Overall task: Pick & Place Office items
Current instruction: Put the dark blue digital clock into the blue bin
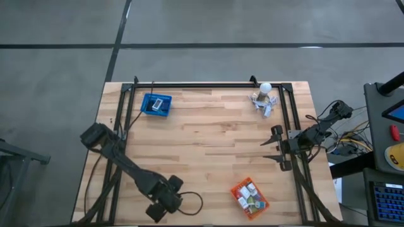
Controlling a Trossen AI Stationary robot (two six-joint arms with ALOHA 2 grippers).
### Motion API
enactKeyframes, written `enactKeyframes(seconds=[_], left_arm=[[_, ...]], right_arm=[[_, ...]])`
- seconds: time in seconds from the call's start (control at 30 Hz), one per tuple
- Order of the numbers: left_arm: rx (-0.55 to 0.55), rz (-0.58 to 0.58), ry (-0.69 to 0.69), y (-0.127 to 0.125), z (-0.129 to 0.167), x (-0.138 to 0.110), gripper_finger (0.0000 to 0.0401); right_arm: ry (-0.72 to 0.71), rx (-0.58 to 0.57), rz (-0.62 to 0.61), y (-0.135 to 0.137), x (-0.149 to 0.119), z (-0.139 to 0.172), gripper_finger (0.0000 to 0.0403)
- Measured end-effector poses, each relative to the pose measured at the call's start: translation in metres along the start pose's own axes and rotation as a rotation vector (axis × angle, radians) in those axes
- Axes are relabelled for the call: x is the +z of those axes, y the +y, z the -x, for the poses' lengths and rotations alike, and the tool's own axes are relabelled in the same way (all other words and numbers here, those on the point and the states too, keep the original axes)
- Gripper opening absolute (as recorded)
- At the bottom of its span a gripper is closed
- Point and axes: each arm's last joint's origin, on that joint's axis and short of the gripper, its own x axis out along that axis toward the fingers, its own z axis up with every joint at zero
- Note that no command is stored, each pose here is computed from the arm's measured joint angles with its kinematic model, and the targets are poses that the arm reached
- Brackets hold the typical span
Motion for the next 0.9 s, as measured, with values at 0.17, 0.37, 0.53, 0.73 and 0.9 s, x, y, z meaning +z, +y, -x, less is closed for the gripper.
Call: enactKeyframes(seconds=[0.17, 0.37, 0.53, 0.73, 0.9], left_arm=[[0.046, 0.003, -0.014, 0.0, -0.005, -0.001, 0.0337], [0.043, 0.001, -0.071, 0.002, -0.014, -0.003, 0.0337], [0.043, 0.01, -0.071, 0.003, -0.02, -0.008, 0.0337], [0.054, 0.042, -0.121, 0.005, -0.029, -0.013, 0.0335], [0.06, 0.049, -0.124, 0.006, -0.031, -0.016, 0.0313]], right_arm=[[0.001, -0.002, 0.0, 0.0, 0.0, 0.0, 0.0219], [0.0, -0.002, 0.0, 0.0, 0.0, 0.0, 0.0219], [0.001, -0.003, 0.0, 0.0, 0.0, 0.0, 0.0219], [0.0, -0.003, -0.004, 0.0, 0.0, 0.0, 0.0219], [0.0, -0.004, -0.004, 0.0, 0.0, 0.0, 0.0219]])
